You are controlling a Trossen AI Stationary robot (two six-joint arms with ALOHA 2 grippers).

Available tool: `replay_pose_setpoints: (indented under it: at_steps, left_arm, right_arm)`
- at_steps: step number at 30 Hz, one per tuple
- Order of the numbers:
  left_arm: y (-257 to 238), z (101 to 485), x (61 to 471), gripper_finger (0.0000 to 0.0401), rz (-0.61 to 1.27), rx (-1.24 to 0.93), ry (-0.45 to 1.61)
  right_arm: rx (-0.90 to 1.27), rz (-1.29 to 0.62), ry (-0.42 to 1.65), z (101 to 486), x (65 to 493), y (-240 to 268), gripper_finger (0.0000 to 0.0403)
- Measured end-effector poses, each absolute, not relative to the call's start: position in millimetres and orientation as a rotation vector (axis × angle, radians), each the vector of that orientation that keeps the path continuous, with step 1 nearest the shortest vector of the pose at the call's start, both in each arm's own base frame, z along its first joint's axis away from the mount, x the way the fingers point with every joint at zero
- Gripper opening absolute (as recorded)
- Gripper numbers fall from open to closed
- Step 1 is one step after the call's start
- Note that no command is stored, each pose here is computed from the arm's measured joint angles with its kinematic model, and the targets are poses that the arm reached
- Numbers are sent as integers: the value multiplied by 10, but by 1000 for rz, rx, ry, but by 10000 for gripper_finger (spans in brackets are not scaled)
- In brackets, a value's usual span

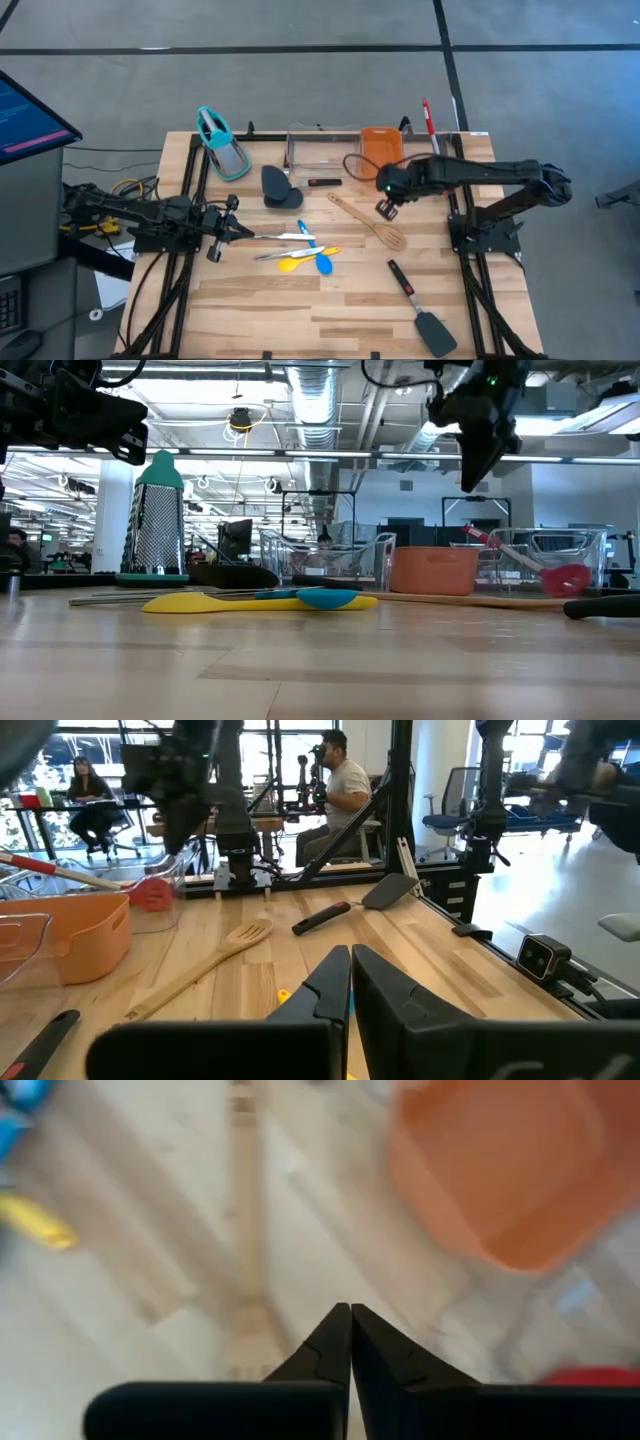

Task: Pick & Place Kitchen Items
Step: Put the flat spatula in the left transparent bin

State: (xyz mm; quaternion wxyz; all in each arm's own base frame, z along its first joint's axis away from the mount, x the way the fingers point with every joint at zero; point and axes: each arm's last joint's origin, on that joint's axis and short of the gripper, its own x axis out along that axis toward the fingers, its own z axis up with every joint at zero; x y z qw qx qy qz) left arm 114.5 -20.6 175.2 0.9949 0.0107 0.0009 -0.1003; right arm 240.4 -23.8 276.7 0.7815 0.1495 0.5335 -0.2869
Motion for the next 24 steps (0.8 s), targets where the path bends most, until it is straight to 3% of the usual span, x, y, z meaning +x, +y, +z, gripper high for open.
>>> replay_pose_setpoints:
  at_steps: [7, 24]
  left_arm:
    - [-206, 1752, 1145, 3, -201, 21, 2]
    - [-206, 1777, 1145, 3, -201, 20, -24]
  right_arm:
    - [325, -480, 1063, 2799, 2507, 122, 19]
    - [374, -290, 907, 2880, 2554, 741, 3]
